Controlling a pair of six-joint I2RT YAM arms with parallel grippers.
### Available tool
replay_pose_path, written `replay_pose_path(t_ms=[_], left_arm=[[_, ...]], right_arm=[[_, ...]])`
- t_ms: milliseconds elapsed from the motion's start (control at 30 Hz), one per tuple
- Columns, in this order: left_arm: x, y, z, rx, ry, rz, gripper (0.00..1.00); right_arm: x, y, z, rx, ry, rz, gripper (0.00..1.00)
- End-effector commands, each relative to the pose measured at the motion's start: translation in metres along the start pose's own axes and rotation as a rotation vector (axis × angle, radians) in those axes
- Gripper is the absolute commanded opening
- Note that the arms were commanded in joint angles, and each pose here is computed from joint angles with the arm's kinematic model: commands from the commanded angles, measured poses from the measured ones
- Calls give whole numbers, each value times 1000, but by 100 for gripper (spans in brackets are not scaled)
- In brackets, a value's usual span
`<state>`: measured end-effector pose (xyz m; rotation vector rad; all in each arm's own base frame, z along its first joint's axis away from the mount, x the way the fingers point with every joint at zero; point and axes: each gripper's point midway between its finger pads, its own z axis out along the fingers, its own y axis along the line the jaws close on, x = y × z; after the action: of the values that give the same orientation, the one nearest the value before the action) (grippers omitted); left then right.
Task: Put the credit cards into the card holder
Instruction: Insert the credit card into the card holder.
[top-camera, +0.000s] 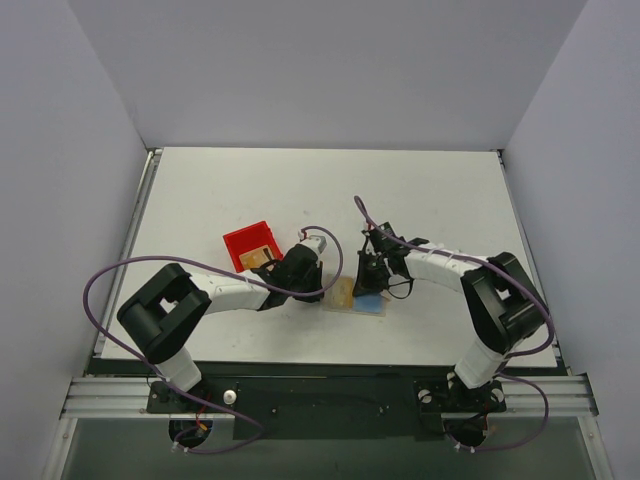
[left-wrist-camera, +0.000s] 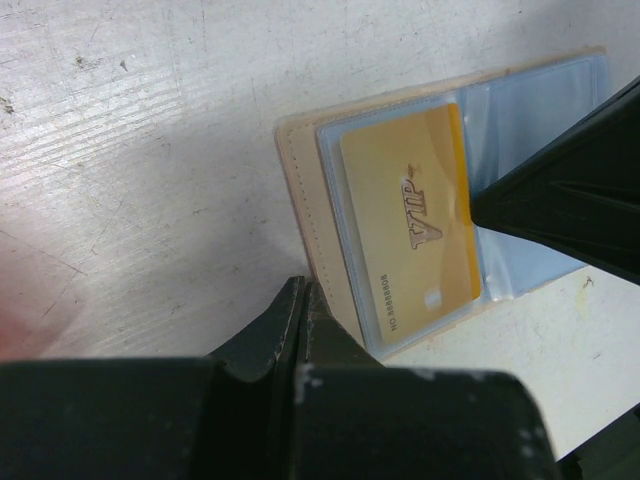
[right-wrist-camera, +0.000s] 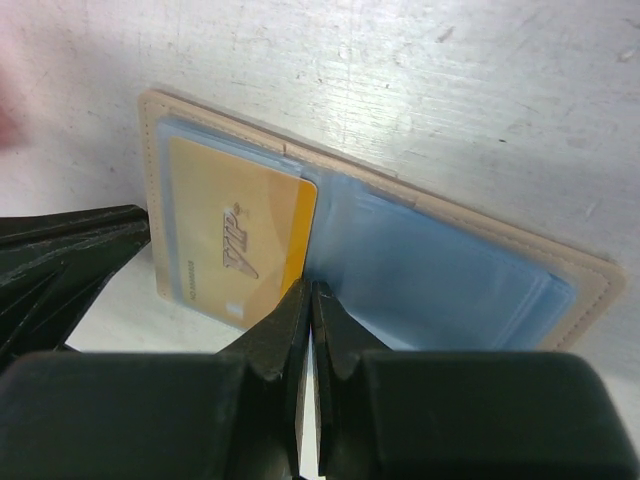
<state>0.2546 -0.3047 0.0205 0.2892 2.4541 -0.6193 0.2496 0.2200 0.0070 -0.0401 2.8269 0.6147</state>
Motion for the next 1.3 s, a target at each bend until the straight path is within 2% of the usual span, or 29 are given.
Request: replay_pose_path(t_ms=[0,600,1033,1267], left_arm=[[7,-3,5,12,21,3,0],[8,-5,5,15,25,4,0],[11,-5,4,16,27,3,0],[11,-6,4,15,27,4,0]], right_arm=[[3,5,6,-1,20,-22,0],[6,22,8,-118,36,-8,0],[-5,34,8,-268,-15,25,0],[-13,40,-6,-325,-69,9,0]])
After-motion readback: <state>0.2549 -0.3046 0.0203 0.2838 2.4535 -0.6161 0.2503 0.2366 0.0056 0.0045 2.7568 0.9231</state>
